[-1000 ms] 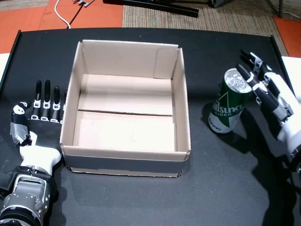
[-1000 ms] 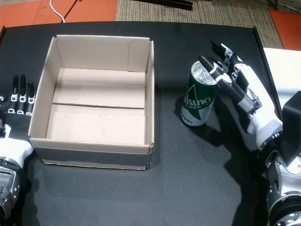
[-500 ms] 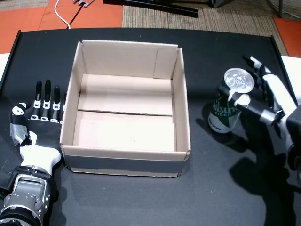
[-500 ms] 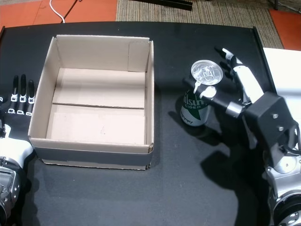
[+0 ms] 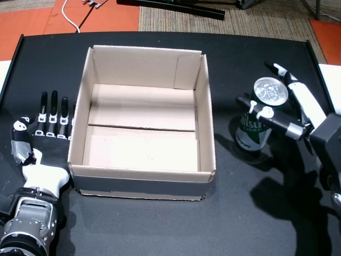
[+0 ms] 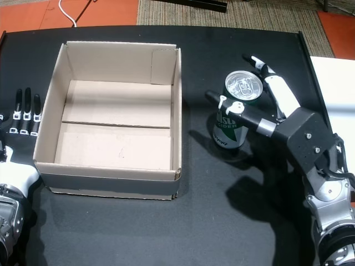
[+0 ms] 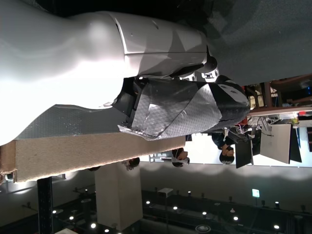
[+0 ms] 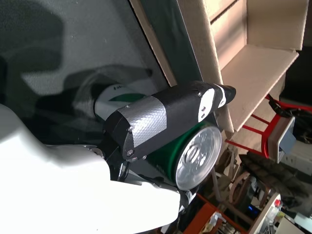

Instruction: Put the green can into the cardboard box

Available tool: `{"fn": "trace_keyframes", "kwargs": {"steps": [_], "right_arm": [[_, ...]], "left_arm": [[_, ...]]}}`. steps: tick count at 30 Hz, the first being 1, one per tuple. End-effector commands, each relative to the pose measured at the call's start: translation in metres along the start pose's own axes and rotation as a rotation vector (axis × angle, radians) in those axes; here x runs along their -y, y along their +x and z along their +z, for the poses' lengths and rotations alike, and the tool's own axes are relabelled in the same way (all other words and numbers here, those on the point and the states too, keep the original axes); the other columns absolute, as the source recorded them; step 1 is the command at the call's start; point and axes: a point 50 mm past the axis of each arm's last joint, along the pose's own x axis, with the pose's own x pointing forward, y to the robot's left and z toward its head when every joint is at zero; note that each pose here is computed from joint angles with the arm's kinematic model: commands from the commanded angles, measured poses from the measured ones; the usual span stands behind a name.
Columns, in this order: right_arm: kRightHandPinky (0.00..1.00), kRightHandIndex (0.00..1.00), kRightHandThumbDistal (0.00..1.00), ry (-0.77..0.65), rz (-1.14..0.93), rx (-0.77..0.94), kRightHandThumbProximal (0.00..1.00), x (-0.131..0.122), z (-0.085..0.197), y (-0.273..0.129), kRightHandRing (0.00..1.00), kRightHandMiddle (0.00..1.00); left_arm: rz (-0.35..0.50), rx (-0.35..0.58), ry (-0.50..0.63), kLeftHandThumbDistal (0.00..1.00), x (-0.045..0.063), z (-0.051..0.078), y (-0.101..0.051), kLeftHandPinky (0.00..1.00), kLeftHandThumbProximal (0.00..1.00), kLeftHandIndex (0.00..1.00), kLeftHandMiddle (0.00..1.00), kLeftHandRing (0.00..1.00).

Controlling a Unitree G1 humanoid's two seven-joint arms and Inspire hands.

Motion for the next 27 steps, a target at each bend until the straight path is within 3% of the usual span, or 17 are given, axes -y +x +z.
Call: {"fn": "trace_keyframes", "kwargs": {"steps": [1,8,22,27], "right_arm": [[1.00,0.99,1.00,0.091,-0.011,-0.001,0.54,-0.003,0.001,0.003,1.00,1.00],[1.00,0.98,1.00,0.346,-0.027,0.001,0.47,-0.016,0.002,0.008,1.00,0.99],[1.00,0.98,1.00,0.410,-0.018,-0.070,0.47,-0.026,-0.011,0.003,0.98,0.98],[0.98,0.96,1.00,0.368,-0.023,-0.100,0.43,-0.026,-0.017,-0.002,0.97,0.96]], "left_arm": [[0.081,-0.010,0.005,0.00,-0.020,0.001,-0.012,0.74,0.80,0.48,0.48,0.60],[0.089,0.006,0.012,0.00,-0.017,0.008,-0.010,0.70,0.83,0.43,0.45,0.57],[0.072,0.010,0.016,0.03,-0.019,0.009,-0.012,0.66,0.76,0.44,0.46,0.56],[0.074,0.015,0.007,0.00,-0.019,0.010,-0.011,0.68,0.81,0.44,0.44,0.55]]}}
